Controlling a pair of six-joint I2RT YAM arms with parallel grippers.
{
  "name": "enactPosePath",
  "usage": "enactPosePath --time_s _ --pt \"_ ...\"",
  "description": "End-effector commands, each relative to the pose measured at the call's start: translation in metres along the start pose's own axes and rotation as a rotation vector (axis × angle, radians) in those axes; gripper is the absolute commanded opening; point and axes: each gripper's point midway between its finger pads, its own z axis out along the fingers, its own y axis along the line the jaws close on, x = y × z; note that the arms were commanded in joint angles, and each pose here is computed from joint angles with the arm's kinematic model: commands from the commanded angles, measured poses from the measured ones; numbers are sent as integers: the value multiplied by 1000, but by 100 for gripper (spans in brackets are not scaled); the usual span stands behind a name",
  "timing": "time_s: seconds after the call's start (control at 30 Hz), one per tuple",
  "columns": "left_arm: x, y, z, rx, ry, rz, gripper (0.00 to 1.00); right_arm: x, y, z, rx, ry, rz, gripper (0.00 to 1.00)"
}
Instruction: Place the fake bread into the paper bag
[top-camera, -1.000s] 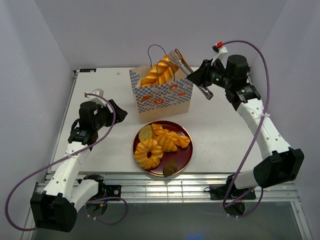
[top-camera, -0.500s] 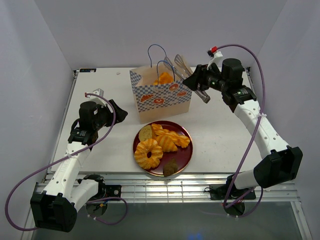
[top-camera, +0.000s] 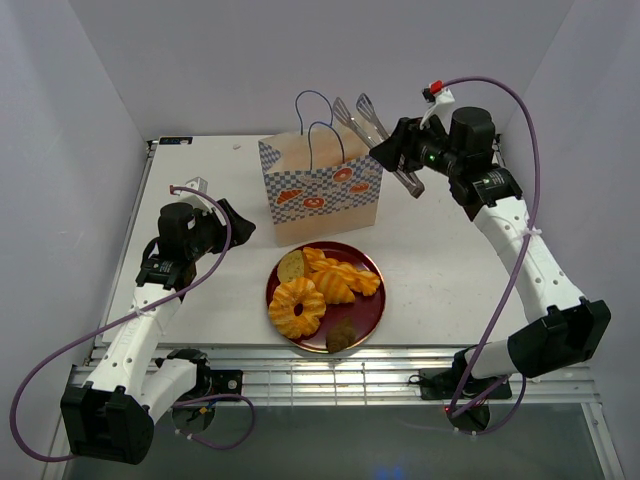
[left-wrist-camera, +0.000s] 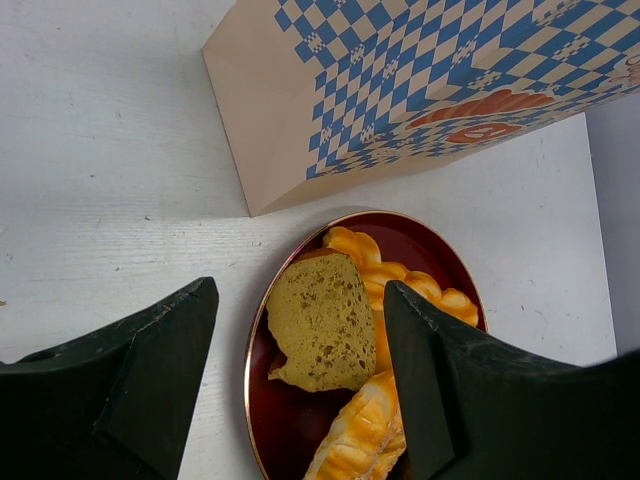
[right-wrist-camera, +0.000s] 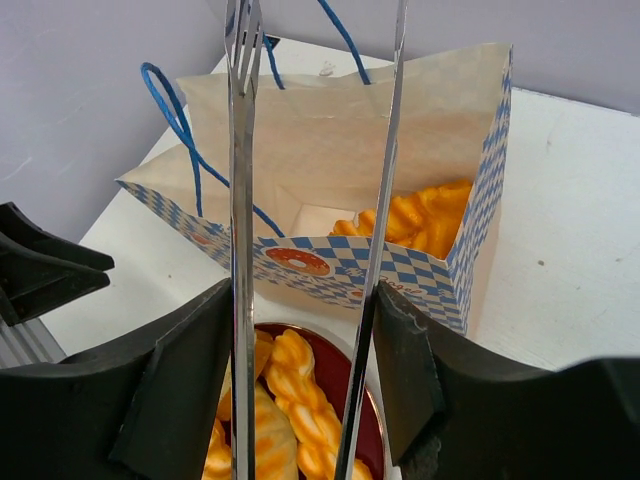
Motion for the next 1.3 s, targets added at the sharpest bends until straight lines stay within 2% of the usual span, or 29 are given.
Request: enactPosePath --time_s 0.0,0.27,0.4,0.6,0.9,1.27 --pt "-5 -7 -1 27 -18 7 78 -39 9 -21 26 -101 -57 61" --pt "-5 -6 -1 22 -18 6 78 -37 11 -38 50 -96 -48 61" --pt "-4 -6 0 23 -14 6 78 -38 20 -58 50 -112 -56 61" --pt "-5 -4 0 15 -18 9 78 -16 35 -95 38 -85 -67 61" --pt "-7 -3 -1 3 -25 15 78 74 58 -134 -88 53 -7 58" --pt "-7 -1 0 -5 -24 29 78 202 60 -145 -177 285 102 56"
